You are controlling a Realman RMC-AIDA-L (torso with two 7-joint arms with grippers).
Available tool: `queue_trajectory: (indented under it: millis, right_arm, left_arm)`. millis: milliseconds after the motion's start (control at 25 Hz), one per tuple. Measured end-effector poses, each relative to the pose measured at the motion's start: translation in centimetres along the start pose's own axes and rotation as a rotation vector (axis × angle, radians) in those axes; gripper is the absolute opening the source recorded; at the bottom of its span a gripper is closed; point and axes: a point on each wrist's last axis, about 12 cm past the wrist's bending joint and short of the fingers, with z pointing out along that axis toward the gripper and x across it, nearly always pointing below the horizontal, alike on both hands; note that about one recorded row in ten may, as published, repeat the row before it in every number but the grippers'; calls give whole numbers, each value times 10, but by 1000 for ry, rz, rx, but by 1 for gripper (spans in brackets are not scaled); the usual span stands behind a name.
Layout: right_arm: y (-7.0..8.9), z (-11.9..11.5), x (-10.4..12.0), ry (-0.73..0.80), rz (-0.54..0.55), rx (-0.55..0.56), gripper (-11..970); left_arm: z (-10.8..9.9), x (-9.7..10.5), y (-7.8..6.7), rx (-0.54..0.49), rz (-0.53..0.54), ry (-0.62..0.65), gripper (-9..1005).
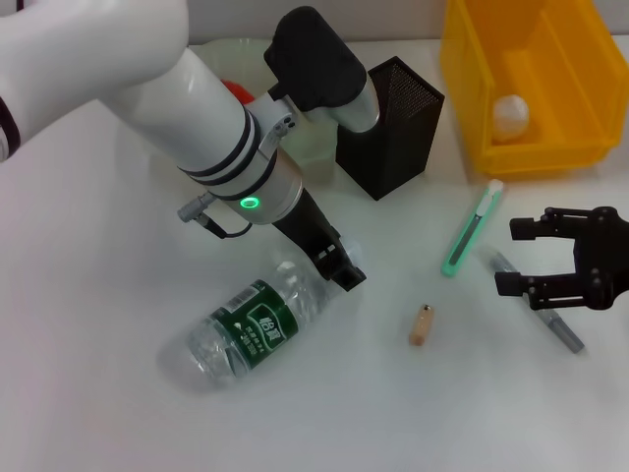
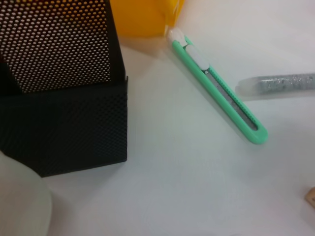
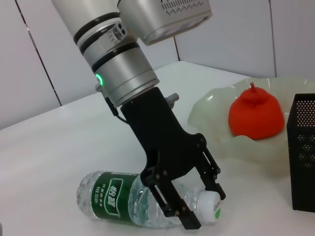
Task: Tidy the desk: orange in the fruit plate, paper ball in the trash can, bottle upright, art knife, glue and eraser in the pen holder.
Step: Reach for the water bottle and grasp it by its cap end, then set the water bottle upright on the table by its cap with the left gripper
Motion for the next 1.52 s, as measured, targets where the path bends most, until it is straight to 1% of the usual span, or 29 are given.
queue_trajectory:
  millis: [520,800,1000,1120,1200,1280,1360,1440,1520]
  right_arm:
    - [-1,0,-1,-6,-2,2,826]
    - [-1,0,-3,-8,3,1,826]
    - [-3,0,-4,-7,4,5,826]
    - [-3,0,-4,-6,4,7,826]
    - [-3,0,-4,-6,5,7,826]
    - [-3,0,-4,-6,5,7,826]
    - [-3,0,-4,-6,5,7,826]
    - [-3,0,-4,-6,5,7,826]
    - [-3,0,-4,-6,6,7,826]
  left_arm:
    - [2,0,-2,-10,29,12,550]
    - [2,-1,-2,-13,64,14,514]
    - [-3,-4,-3,1,65,3,478]
    - [-12,-7,-6,27,59,-16,463]
    - [-22,-8,-4,39,50,-38,462]
    - [-36,-9,-1,59,37,-74,461]
    - [-47,-8,1,75,31,-100,458]
    - [-64,-3,6,116,28,-147,456]
    - [-68,-1,8,130,26,-157,453]
